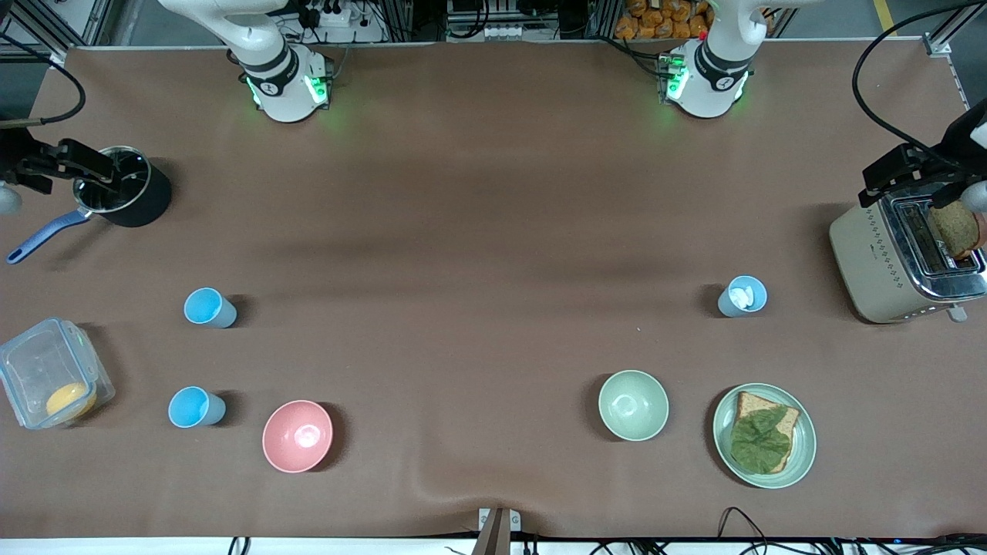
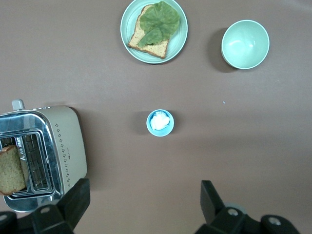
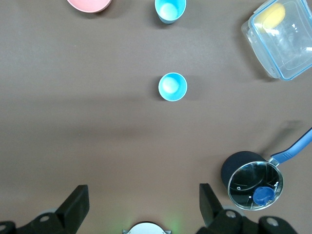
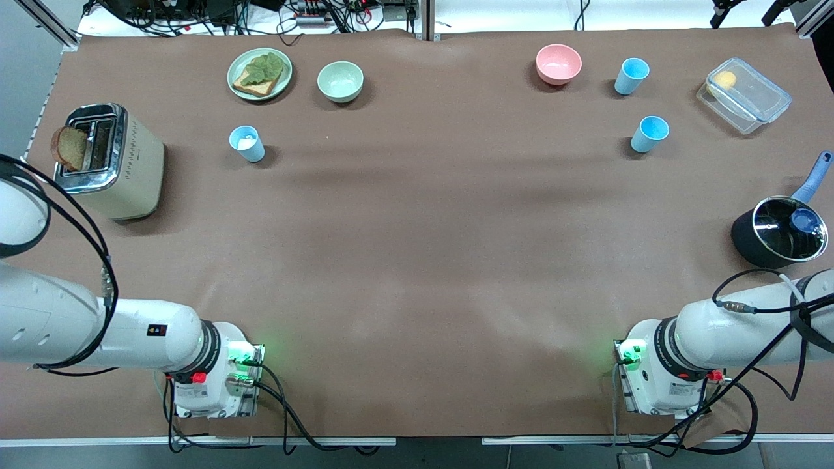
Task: Stack blue cups with both arms
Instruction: 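Grasp the tissue-filled blue cup with the left gripper while the right gripper reaches another cup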
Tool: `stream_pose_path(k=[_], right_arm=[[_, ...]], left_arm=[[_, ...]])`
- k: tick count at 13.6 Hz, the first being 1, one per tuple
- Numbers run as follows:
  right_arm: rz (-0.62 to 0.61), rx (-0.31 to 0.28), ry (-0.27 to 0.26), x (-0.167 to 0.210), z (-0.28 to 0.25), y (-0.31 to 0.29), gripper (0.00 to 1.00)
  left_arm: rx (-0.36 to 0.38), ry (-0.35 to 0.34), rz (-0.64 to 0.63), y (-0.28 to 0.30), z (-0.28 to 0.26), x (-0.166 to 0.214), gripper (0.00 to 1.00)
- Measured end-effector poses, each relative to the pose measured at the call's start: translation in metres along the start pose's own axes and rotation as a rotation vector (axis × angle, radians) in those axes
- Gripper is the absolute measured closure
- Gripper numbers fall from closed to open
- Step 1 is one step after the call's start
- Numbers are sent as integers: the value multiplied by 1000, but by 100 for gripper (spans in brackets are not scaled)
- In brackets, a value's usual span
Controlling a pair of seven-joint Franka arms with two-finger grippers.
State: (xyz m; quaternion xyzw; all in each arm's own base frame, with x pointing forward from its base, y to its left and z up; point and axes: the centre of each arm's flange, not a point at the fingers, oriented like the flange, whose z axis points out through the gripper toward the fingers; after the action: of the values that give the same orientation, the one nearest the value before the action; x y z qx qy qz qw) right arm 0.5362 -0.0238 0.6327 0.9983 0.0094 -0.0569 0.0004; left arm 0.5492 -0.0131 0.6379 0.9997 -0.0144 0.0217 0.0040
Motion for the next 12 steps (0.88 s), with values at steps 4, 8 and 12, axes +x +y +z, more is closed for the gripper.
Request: stream_pose_path(k=[4,8,12], right_arm=[[-16,0,13,-5,-8,-8,0],[-17,0,12,-5,-7,-9,0],[-27,-1,3,-2,-2,-15,0]], left_arm=[[0,-11,-1,0,5,2,0],[3,-87,-6,-3,69,32,0],[6,-45,-1,0,180,63,0]])
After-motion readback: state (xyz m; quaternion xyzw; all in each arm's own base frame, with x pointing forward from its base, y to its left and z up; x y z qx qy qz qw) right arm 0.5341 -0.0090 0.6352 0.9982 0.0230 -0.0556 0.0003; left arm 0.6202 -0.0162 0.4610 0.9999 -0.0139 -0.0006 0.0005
